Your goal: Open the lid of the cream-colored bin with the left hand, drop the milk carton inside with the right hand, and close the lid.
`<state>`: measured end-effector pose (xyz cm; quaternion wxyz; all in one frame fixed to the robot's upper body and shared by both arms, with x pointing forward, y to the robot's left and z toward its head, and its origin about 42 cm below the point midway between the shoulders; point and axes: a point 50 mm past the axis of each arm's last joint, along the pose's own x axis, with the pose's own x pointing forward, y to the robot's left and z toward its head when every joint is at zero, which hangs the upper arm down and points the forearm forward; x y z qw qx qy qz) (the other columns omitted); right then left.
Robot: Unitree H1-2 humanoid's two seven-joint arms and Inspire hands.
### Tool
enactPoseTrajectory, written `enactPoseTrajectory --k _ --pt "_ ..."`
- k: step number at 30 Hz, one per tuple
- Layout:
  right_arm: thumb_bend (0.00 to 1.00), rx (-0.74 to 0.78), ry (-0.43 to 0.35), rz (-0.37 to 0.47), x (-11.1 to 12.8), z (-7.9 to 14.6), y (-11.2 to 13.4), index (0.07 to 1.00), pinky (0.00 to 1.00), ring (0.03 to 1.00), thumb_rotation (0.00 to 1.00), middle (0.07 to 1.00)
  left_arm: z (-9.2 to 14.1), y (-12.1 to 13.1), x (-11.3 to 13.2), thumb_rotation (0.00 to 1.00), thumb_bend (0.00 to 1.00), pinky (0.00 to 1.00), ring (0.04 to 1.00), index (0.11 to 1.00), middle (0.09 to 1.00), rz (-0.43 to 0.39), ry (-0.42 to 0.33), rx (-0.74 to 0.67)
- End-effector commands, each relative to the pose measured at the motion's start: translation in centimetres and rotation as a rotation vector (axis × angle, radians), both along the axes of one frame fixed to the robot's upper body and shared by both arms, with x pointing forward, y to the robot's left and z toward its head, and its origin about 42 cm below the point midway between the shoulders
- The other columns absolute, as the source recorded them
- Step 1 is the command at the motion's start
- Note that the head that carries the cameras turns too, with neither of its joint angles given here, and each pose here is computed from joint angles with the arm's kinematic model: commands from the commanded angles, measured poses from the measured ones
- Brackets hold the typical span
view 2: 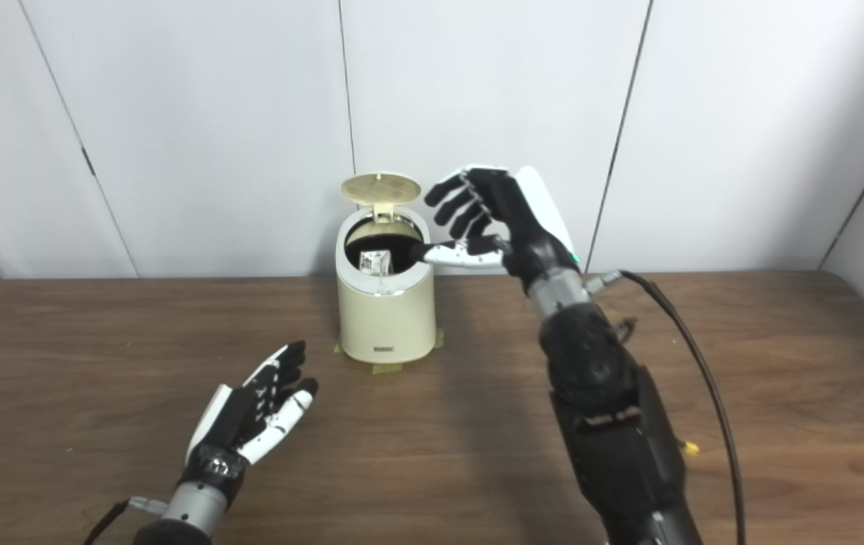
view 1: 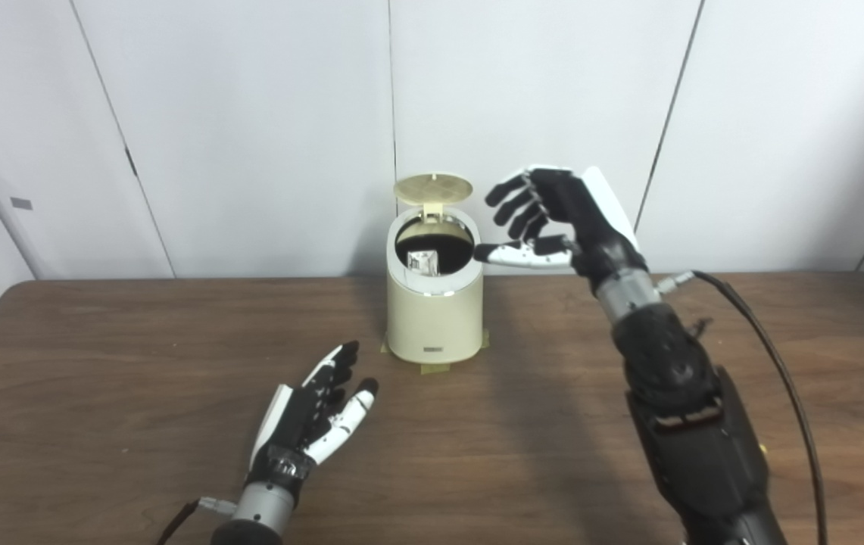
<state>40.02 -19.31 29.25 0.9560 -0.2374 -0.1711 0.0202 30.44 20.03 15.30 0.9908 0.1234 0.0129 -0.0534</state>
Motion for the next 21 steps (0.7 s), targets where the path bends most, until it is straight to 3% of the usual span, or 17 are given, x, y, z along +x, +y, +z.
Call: enactPoseTrajectory --k 1,3,4,5,7,10,13,18,21 --pt "0.52 0.103 0.002 -0.008 -1.1 1.0 -1.5 0.526 0.41 0.498 0.01 0.475 2.9 0.1 1.2 0.50 0.41 0.88 0.903 0.911 0.903 0.021 -0.091 -0.031" --pt "0.51 0.218 0.059 0.001 -2.3 -0.2 -2.6 0.505 0.47 0.562 0.12 0.605 3.5 0.7 1.6 0.52 0.37 0.87 0.893 0.909 0.896 0.029 -0.095 -0.060" --pt "0.51 0.257 0.084 0.005 -2.9 -0.8 -3.2 0.647 0.52 0.616 0.32 0.672 3.7 1.0 1.8 0.53 0.36 0.87 0.900 0.915 0.905 0.029 -0.100 -0.083" --pt "0.50 0.294 0.106 0.011 -3.5 -1.4 -3.9 0.707 0.55 0.650 0.43 0.708 4.0 1.3 2.1 0.54 0.35 0.87 0.902 0.920 0.909 0.030 -0.105 -0.105" --pt "0.49 0.343 0.128 0.015 -4.3 -2.4 -4.7 0.767 0.62 0.702 0.55 0.753 4.4 1.7 2.5 0.57 0.35 0.86 0.901 0.927 0.913 0.039 -0.110 -0.140" --pt "0.48 0.410 0.149 0.007 -5.5 -3.9 -5.6 0.782 0.66 0.747 0.64 0.785 5.0 2.1 2.9 0.61 0.38 0.87 0.888 0.918 0.904 0.056 -0.116 -0.200" --pt "0.54 0.475 0.189 -0.024 -6.6 -5.7 -6.2 0.794 0.72 0.798 0.74 0.825 5.8 2.1 3.5 0.64 0.40 0.85 0.881 0.914 0.901 0.062 -0.121 -0.236" --pt "0.54 0.509 0.212 -0.075 -8.1 -8.0 -6.7 0.803 0.75 0.828 0.68 0.845 7.4 1.8 4.5 0.64 0.44 0.85 0.885 0.914 0.910 0.039 -0.141 -0.247" --pt "0.54 0.521 0.218 -0.077 -8.7 -9.1 -6.4 0.825 0.77 0.841 0.70 0.858 8.5 1.7 5.4 0.67 0.44 0.85 0.899 0.920 0.918 0.020 -0.152 -0.218"
